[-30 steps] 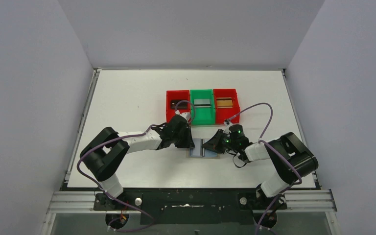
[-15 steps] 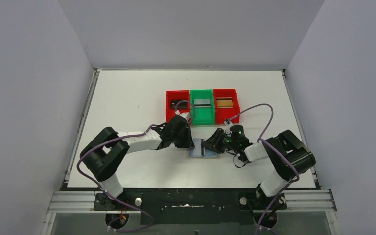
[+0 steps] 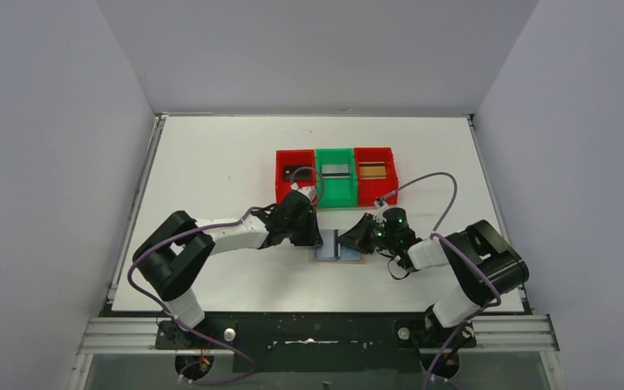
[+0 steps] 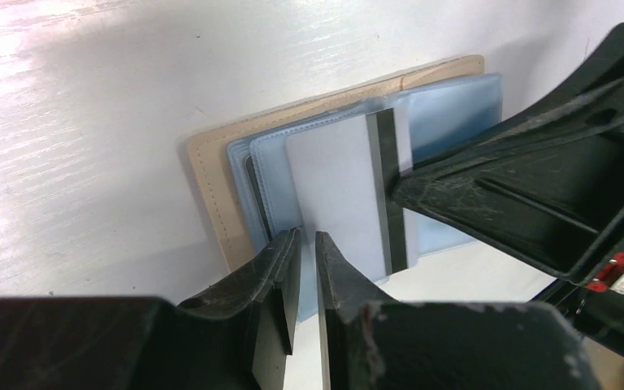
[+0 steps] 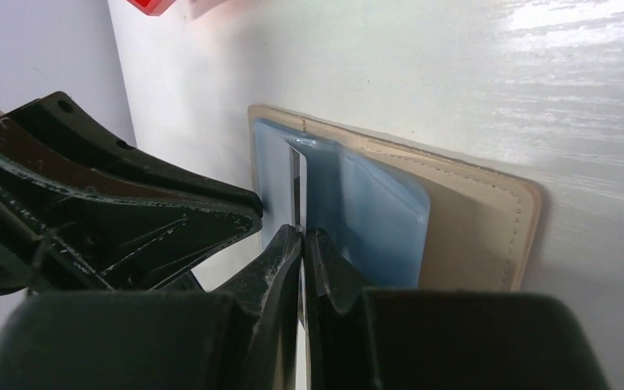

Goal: Take the credit cards out of the card holder

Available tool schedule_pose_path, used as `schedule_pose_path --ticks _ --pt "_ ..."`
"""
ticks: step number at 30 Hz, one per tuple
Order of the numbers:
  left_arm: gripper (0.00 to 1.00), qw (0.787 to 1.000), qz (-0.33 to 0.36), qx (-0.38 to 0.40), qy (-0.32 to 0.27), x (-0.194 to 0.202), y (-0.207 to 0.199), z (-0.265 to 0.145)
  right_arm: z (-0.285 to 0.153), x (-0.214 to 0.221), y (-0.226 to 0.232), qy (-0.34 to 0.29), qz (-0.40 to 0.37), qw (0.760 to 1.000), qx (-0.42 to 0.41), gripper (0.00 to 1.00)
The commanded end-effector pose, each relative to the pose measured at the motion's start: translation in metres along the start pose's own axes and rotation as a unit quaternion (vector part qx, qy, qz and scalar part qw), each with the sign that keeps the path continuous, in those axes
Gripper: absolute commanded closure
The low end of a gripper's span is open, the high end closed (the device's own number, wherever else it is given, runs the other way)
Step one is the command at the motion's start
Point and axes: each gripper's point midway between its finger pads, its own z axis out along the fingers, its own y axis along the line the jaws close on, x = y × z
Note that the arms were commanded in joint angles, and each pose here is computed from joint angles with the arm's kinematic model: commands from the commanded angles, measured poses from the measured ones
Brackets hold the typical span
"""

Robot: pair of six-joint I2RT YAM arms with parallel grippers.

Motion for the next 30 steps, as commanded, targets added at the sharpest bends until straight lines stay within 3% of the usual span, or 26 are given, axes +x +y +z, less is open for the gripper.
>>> schedule_pose_path --ticks 1,11,19,26,30 --pt "0.86 0.999 0.006 -0.031 0.008 0.009 0.015 -0.003 -0.011 -0.017 0.0 -0.045 -0.035 0.998 0.017 1.0" --pt "0.86 1.0 0.006 -0.027 0.003 0.007 0.012 -0.004 -0.025 -0.03 0.007 -0.062 -0.08 0.994 0.043 1.0" --pt "0.84 1.0 0.006 -0.015 -0.01 0.001 0.006 -0.009 -0.032 -0.035 0.024 -0.075 -0.103 0.992 0.018 1.0" --pt "0.78 0.999 0.005 0.02 -0.042 -0.011 -0.009 -0.019 -0.04 -0.042 0.04 -0.098 -0.114 0.989 -0.005 1.0" --pt "0.68 0.997 0.003 0.037 -0.068 -0.019 -0.016 -0.029 -0.044 -0.047 0.049 -0.108 -0.119 0.987 -0.016 1.0"
